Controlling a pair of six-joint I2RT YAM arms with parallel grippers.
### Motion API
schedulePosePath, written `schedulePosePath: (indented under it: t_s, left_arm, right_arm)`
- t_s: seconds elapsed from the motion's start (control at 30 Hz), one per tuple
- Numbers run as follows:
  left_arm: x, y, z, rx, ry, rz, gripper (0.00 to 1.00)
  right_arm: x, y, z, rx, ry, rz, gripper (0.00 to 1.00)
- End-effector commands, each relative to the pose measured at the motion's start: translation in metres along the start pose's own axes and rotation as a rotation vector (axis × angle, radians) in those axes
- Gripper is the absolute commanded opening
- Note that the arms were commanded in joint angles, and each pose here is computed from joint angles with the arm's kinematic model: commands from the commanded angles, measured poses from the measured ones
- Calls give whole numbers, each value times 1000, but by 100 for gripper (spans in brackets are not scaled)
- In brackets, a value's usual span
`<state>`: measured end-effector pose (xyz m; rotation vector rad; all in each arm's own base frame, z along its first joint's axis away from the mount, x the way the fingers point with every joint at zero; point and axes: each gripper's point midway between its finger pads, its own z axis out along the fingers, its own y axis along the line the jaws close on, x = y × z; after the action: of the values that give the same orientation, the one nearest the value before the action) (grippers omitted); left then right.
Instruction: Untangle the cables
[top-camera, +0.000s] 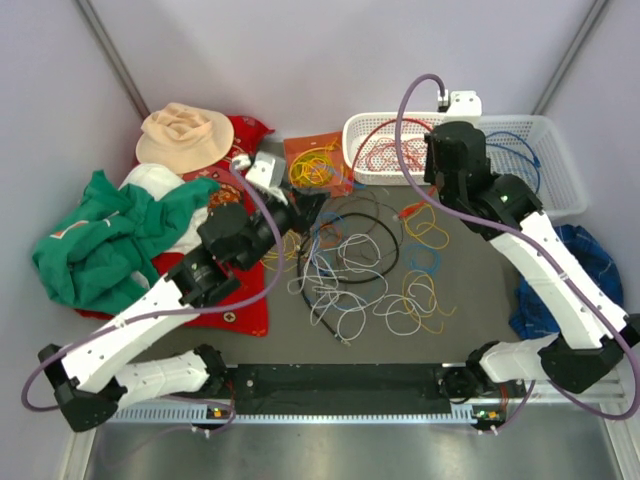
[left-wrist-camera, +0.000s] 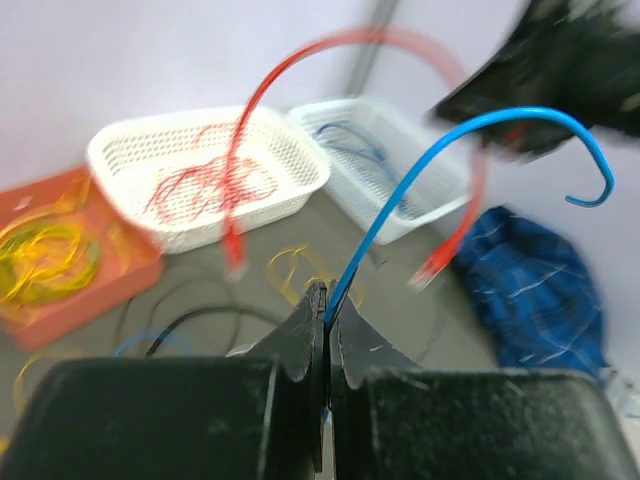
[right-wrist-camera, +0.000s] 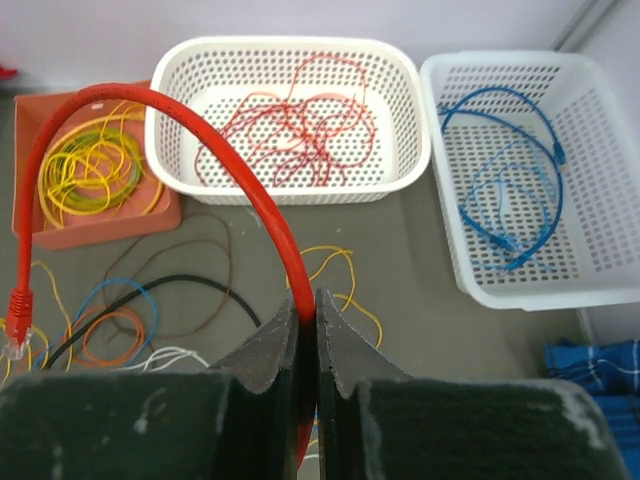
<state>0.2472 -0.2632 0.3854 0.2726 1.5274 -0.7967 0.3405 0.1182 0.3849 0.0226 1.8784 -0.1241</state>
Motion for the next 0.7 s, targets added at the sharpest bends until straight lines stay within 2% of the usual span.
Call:
schedulePosePath:
  t_s: [0.0, 0.03, 0.07, 0.2, 0.33, 0.43, 0.5, 0.53, 0.6, 0.63, 0.67]
  left_arm:
    - [-53, -57, 21, 228, -66, 6, 0]
    - [-73, -64, 23, 238, -97, -1, 0]
    - [-67, -71, 33, 270, -71, 1, 0]
    - [-82, -92, 49, 344, -94, -14, 0]
    - [-99, -109, 60, 402, -127, -38, 0]
    - [-96, -110, 69, 390, -90, -45, 0]
    - [-89, -98, 72, 324, -65, -30, 0]
    - [-67, -84, 73, 267, -9, -20, 0]
    - [-55, -53, 61, 127, 7, -10, 0]
    - [-18, -34, 57, 70, 73, 0, 0]
    - [-22, -27, 39, 54, 48, -7, 0]
  right_arm:
    - [-4, 14, -7, -104, -16, 93, 0]
    - [-2, 17, -8, -122, -10, 111, 0]
    - [7, 21, -7, -137, 9, 108, 0]
    - [22, 27, -13, -185, 36, 114, 0]
    - [36, 28, -11, -184, 68, 101, 0]
    - [39, 18, -5, -125, 73, 97, 0]
    - [29, 2, -1, -70, 55, 125, 0]
    - [24, -3, 1, -60, 48, 143, 0]
    - [6, -20, 7, -15, 16, 187, 0]
    - [0, -25, 10, 1, 9, 207, 0]
    - [-10, -26, 15, 7, 0, 224, 0]
